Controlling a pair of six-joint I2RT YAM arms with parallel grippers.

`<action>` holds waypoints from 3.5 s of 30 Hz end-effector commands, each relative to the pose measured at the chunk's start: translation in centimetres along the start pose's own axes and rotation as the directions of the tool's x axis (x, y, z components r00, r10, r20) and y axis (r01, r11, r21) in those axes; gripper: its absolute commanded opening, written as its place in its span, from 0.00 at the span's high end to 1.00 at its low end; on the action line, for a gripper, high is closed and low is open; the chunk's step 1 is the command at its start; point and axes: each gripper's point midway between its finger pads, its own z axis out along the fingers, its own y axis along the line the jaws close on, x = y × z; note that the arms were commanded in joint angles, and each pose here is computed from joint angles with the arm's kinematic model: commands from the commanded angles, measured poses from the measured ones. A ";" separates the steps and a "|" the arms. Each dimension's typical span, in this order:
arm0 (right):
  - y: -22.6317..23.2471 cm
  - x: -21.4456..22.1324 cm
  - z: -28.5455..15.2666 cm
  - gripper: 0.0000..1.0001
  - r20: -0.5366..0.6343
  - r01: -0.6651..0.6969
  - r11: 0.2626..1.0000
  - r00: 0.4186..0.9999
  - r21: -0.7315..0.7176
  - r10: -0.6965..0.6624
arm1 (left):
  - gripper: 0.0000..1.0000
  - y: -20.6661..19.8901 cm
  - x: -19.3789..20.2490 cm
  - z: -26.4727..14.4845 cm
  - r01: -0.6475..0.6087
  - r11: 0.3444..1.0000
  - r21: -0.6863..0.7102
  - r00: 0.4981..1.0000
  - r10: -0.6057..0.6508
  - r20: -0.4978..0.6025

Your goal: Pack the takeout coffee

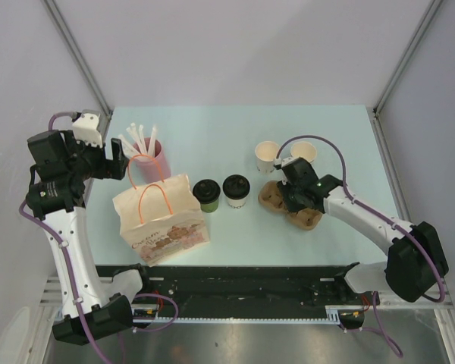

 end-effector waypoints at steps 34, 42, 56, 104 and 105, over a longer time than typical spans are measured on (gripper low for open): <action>0.1 -0.8 -0.9 1.00 0.008 0.032 0.998 0.999 -0.062 -0.031 | 0.12 -0.9 -2.4 -1.1 -0.089 0.996 0.031 0.993 0.087 0.080; -0.9 -0.6 -0.8 1.00 -0.007 -0.057 0.998 0.998 -0.037 0.057 | 0.15 -6.2 -5.3 -2.1 -0.165 0.978 0.127 0.978 0.145 0.149; -1.2 -0.3 -0.2 1.00 -0.020 -0.187 0.981 0.982 -0.057 0.186 | 0.21 -20.2 -8.8 -5.5 -0.321 0.787 0.526 0.942 0.205 0.267; -1.2 3.9 -2.3 0.99 -0.061 -0.351 0.935 0.936 -0.056 0.347 | 0.57 -43.9 13.2 13.5 0.081 0.652 0.754 0.931 0.220 -0.291; -1.3 3.9 -2.4 1.00 -0.058 -0.352 0.935 0.935 -0.050 0.349 | 0.58 -43.8 13.0 13.9 0.087 0.656 0.750 0.933 0.210 -0.292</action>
